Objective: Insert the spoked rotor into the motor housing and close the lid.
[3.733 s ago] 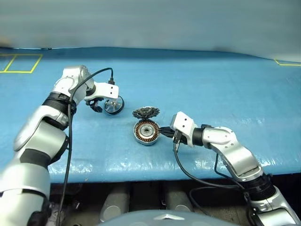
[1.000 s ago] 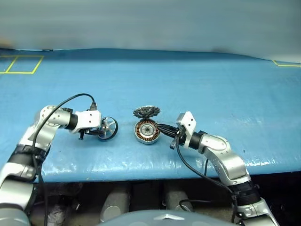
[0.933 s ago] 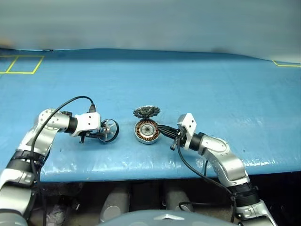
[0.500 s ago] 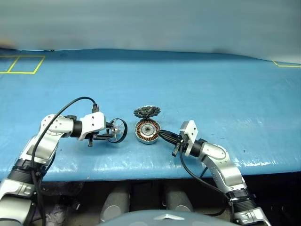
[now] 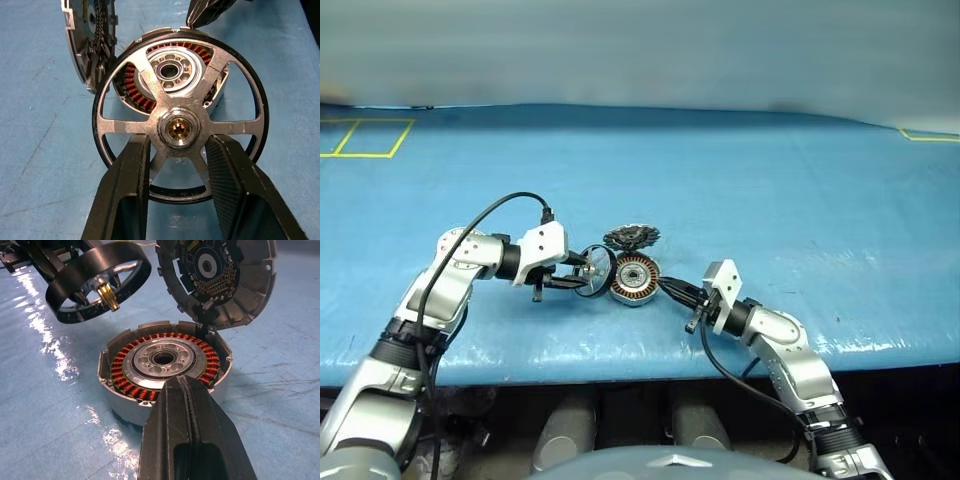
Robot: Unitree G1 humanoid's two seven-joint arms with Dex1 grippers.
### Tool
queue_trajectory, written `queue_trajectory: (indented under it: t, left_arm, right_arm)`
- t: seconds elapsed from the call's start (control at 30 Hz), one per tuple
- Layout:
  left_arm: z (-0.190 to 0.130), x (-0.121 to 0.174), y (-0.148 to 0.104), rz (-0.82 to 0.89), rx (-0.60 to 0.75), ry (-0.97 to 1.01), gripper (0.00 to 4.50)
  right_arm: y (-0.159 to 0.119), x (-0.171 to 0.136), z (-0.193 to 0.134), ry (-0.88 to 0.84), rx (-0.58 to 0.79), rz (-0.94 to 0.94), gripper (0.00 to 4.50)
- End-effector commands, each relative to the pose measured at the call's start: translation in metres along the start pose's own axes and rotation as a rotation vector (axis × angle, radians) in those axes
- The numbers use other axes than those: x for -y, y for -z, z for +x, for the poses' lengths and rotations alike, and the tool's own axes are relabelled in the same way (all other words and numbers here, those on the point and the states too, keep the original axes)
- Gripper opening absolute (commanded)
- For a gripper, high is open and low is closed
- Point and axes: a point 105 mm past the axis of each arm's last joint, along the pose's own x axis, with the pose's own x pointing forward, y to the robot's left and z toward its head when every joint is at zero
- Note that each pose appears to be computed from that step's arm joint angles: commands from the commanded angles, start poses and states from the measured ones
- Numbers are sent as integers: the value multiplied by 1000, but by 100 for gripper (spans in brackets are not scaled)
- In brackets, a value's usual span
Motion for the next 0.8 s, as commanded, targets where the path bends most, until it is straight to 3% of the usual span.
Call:
queue_trajectory:
  t: [0.03,0.8]
  left_arm:
    - [6,-2,-11,30,26,30,155]
    - [29,-12,-27,5,61,105,155]
  right_arm:
    - [-5,-2,1,2,25,-20,0]
    - [4,-2,-2,35,9,4,0]
